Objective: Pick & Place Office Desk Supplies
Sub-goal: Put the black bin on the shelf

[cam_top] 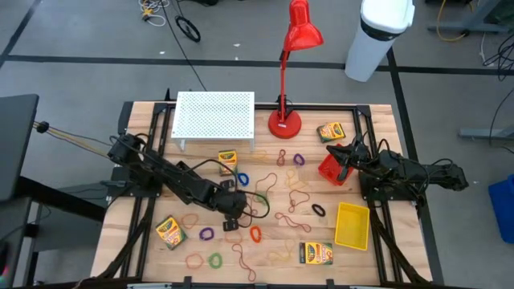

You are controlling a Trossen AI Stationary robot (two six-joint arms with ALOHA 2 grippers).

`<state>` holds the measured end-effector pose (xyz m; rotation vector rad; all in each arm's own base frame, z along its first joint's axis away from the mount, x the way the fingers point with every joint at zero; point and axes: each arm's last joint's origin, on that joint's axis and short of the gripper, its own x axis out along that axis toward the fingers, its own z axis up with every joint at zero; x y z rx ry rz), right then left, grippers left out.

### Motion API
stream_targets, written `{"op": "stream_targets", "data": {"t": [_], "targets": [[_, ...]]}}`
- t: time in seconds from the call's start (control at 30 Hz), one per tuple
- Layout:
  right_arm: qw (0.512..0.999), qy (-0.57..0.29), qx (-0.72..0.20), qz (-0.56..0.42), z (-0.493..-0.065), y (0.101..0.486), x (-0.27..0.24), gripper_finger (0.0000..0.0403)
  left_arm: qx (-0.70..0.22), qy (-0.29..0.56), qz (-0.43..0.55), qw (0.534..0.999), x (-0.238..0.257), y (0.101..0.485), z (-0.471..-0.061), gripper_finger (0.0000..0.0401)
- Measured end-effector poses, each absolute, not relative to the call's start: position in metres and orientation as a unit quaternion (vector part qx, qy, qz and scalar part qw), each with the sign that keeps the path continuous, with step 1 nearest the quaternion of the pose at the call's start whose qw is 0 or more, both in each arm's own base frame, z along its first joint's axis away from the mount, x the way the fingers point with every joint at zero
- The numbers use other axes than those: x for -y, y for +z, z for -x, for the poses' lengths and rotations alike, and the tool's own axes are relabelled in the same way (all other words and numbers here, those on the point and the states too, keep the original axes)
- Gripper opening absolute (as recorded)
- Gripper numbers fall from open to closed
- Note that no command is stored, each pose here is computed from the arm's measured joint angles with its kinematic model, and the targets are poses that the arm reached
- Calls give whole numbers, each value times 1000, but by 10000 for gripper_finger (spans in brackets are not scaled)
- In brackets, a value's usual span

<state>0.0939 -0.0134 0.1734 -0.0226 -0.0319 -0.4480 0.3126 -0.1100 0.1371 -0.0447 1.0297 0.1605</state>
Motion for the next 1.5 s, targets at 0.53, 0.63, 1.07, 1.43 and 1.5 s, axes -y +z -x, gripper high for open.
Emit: {"op": "stream_targets", "data": {"t": [0.53, 0.63, 1.07, 1.43, 1.5], "targets": [[975, -222, 16, 11, -94, 174, 13, 28, -529, 76, 21, 845, 99, 138, -307, 186], [975, -222, 16, 11, -94, 173, 13, 28, -532, 65, 9, 844, 99, 138, -307, 186], [975, -222, 16, 11, -94, 174, 13, 28, -535, 21, -73, 841, 98, 129, -312, 178], [975, -222, 16, 11, -94, 174, 13, 28, -547, 63, -56, 833, 92, 152, -297, 191], [975, -222, 16, 11, -94, 174, 13, 28, -556, 80, -41, 826, 89, 161, -288, 207]]}}
